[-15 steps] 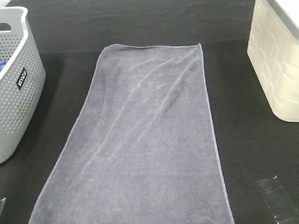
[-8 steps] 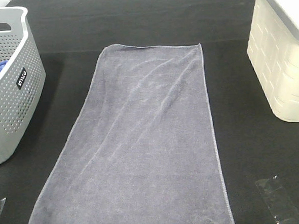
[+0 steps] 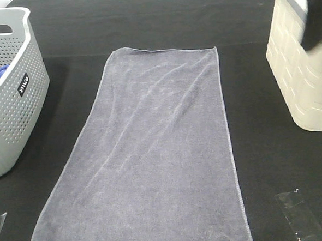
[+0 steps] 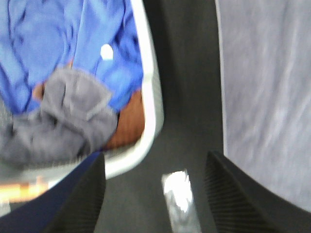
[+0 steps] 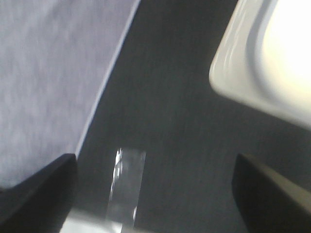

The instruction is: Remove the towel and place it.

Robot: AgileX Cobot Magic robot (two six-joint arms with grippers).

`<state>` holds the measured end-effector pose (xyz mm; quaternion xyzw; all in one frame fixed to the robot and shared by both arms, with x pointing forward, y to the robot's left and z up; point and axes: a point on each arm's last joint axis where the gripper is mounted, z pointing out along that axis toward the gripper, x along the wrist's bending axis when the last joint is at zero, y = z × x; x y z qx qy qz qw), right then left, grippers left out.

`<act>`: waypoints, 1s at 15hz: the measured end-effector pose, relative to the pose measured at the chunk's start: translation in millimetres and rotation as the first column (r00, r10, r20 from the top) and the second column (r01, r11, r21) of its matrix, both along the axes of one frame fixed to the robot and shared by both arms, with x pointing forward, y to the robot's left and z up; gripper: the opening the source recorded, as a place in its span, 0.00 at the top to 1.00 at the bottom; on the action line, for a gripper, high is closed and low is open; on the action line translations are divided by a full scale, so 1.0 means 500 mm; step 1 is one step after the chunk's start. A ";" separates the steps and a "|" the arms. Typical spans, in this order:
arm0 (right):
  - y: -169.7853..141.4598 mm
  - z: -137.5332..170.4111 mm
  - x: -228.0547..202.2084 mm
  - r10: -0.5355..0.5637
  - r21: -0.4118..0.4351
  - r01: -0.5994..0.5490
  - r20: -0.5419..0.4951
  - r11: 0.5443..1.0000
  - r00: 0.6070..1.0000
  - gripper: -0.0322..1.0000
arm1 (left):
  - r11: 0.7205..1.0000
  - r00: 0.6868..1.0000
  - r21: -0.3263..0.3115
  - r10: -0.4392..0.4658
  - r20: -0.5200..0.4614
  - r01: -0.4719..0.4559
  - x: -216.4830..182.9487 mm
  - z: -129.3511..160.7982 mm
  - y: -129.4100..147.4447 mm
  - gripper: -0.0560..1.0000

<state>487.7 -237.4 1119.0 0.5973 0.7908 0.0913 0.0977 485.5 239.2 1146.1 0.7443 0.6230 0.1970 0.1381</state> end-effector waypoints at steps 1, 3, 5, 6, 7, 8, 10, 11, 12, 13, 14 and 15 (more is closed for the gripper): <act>-0.009 -0.015 -0.040 0.000 0.002 0.000 -0.021 1.000 1.000 0.18 | 1.000 1.000 -0.002 0.002 0.000 -0.002 -0.048 -0.008 0.015 0.40; -0.021 -0.049 -0.099 0.000 0.009 0.001 -0.072 1.000 0.997 0.18 | 1.000 1.000 -0.006 0.001 -0.021 -0.001 -0.114 -0.036 0.035 0.40; -0.036 -0.083 -0.174 0.000 0.026 0.003 -0.100 1.000 0.995 0.18 | 0.999 1.000 -0.043 -0.003 -0.022 0.002 -0.201 -0.071 0.057 0.40; -0.046 -0.099 -0.212 -0.001 0.026 0.003 -0.102 1.000 0.995 0.18 | 0.998 1.000 -0.058 -0.006 -0.013 0.005 -0.240 -0.088 0.067 0.40; -0.054 -0.112 -0.244 0.000 0.029 0.003 -0.095 1.000 0.995 0.18 | 0.997 1.000 -0.072 -0.008 0.016 0.009 -0.279 -0.101 0.078 0.40; -0.062 -0.127 -0.275 0.000 0.031 0.003 -0.087 1.000 0.996 0.18 | 0.997 0.999 -0.079 -0.012 0.045 0.016 -0.313 -0.114 0.089 0.40; -0.080 -0.142 -0.339 0.000 0.056 -0.002 0.030 0.998 1.000 0.18 | 0.994 0.987 -0.088 -0.050 0.155 0.064 -0.388 -0.140 0.113 0.40; -0.085 -0.146 -0.359 0.001 0.070 -0.006 0.084 0.998 0.996 0.18 | 0.992 0.978 -0.087 -0.075 0.196 0.094 -0.410 -0.148 0.119 0.40; -0.090 -0.147 -0.375 0.005 0.076 -0.016 0.145 0.997 0.989 0.18 | 0.988 0.966 -0.092 -0.102 0.238 0.127 -0.429 -0.155 0.121 0.40; -0.095 -0.151 -0.394 0.012 0.086 -0.031 0.205 0.996 0.979 0.18 | 0.980 0.945 -0.093 -0.143 0.293 0.177 -0.443 -0.163 0.121 0.40; -0.100 -0.151 -0.412 0.018 0.094 -0.043 0.259 0.995 0.966 0.18 | 0.969 0.922 -0.092 -0.184 0.341 0.227 -0.454 -0.171 0.119 0.40; -0.103 -0.149 -0.425 0.018 0.103 -0.052 0.311 0.993 0.950 0.18 | 0.957 0.898 -0.090 -0.224 0.378 0.276 -0.459 -0.174 0.115 0.40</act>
